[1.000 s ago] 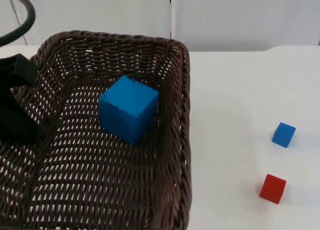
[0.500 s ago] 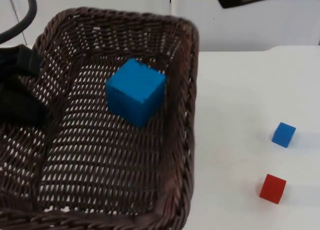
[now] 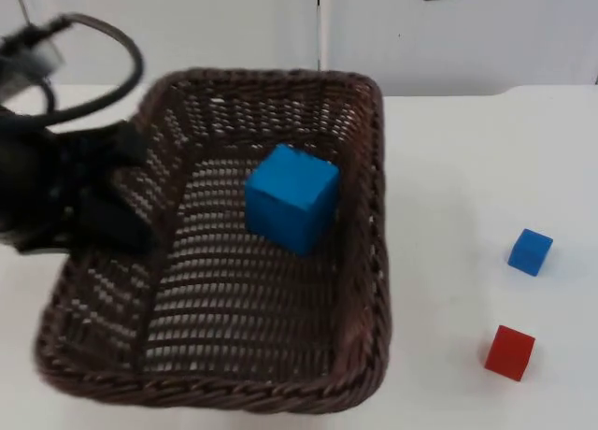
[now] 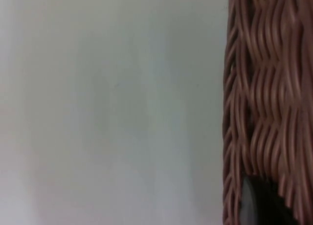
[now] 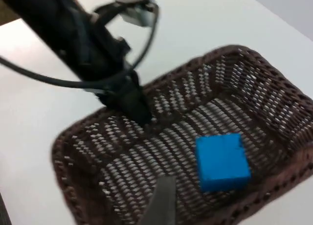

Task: Pick up the basket with the left hand and place the largest block into the basket with the right hand.

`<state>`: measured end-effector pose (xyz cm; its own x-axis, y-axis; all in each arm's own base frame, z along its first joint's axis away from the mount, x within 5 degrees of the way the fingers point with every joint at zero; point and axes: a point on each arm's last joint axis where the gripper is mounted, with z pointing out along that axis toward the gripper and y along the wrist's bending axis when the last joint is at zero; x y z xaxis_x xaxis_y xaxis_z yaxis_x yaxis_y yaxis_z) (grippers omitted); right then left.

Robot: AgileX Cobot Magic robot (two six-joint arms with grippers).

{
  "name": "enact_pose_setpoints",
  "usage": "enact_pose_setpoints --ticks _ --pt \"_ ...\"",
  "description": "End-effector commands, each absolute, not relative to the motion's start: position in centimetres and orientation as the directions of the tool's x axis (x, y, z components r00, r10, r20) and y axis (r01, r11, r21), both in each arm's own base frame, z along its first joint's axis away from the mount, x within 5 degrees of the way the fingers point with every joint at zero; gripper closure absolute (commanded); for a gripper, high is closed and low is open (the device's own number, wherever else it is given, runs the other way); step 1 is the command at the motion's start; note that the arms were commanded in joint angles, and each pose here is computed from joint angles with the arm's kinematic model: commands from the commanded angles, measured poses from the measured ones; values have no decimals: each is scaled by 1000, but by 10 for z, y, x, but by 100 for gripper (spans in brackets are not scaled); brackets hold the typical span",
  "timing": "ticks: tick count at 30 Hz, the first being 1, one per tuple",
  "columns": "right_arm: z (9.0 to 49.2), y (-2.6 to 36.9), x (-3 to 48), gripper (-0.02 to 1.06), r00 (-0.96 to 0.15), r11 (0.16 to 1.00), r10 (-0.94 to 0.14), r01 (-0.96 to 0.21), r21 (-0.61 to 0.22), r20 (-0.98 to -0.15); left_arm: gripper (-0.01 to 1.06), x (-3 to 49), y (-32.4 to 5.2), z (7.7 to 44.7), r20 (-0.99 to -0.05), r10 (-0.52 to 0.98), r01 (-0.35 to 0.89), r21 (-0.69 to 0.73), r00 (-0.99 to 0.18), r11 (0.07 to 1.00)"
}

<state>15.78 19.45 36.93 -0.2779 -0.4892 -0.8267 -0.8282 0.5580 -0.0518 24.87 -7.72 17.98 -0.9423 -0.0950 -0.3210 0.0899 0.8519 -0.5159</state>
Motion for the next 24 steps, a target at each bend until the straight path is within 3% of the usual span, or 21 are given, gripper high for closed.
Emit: enact_pose_setpoints --ticks 1,9,24 --pt "369 193 155 30 -280 554 -491 -831 -48 -825 105 264 -83 176 -317 -143 64 -563 -938 824" --pt "368 193 155 30 -281 554 -496 -831 -50 -822 105 291 -85 140 -240 -151 5 -545 -959 839" --pt "368 192 156 30 -265 553 -509 -830 -74 -819 105 305 -82 105 -217 -151 -26 -492 -965 870"
